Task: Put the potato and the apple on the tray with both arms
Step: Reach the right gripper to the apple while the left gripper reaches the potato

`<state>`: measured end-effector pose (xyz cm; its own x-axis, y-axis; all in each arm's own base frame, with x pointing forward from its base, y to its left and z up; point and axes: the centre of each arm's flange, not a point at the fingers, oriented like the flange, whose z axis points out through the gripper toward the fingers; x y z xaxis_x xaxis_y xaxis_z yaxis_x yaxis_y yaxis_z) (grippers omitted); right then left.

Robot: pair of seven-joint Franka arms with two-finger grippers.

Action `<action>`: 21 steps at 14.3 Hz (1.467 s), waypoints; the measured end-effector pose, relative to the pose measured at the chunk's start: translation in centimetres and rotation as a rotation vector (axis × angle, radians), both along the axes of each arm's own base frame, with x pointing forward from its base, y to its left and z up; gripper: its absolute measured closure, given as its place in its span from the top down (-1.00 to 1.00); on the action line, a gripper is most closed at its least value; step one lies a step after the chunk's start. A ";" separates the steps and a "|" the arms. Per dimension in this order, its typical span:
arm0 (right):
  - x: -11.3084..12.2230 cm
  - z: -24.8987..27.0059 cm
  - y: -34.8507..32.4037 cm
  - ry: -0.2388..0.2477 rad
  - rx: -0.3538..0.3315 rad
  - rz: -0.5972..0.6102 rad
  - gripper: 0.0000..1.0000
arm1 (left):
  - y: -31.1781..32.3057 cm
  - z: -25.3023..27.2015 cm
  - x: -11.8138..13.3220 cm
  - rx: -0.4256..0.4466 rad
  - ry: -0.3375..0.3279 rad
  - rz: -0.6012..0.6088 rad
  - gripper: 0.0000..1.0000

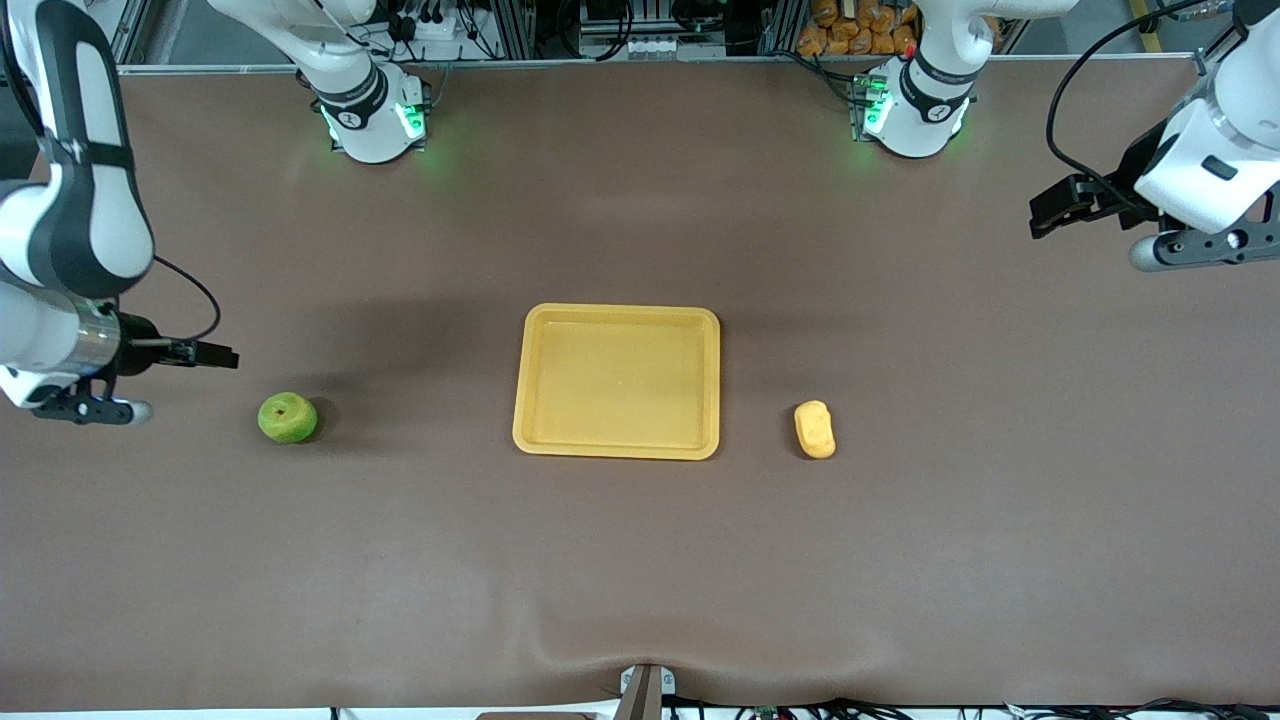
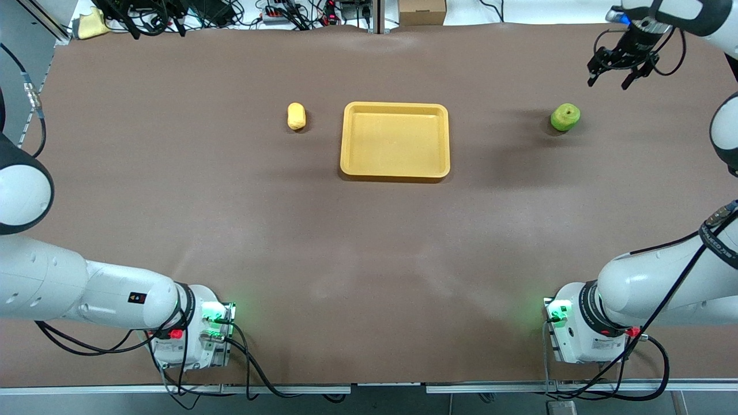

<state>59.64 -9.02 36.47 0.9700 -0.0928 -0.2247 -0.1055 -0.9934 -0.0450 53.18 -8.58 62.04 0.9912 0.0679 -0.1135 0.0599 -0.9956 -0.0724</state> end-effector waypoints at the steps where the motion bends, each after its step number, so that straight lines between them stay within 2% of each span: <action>1: 0.2 -1.1 -0.2 0.008 0.000 -0.002 1.00 | -0.4 -0.5 0.2 0.001 0.009 -0.007 1.00; 5: 0.8 -3.6 -0.9 -0.004 -0.006 -0.013 1.00 | -1.8 -2.8 1.4 0.003 0.023 -0.029 1.00; 9: 1.7 -6.0 -0.2 -0.036 -0.011 0.003 1.00 | -2.7 -6.7 2.7 -0.003 0.001 -0.044 1.00; 10: 1.8 -6.8 0.1 -0.049 -0.013 0.006 1.00 | -3.4 -7.8 2.7 -0.005 -0.002 -0.058 1.00; 13: 1.9 -9.2 1.0 -0.130 -0.027 0.019 1.00 | -5.5 -10.7 2.9 -0.007 0.002 -0.085 1.00; 17: 1.5 -11.6 2.1 -0.179 -0.037 0.034 1.00 | -7.1 -14.2 4.3 -0.008 -0.006 -0.028 1.00; 21: 1.5 -14.3 1.7 -0.182 -0.044 0.028 1.00 | -9.5 -18.2 5.8 -0.018 -0.026 0.067 1.00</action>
<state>61.14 -7.34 22.15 0.9966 -0.0712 -0.0413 -0.0720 -0.9973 -0.0174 58.94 -18.11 43.80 0.9872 0.1321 -0.0896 0.1278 -0.9904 -0.0519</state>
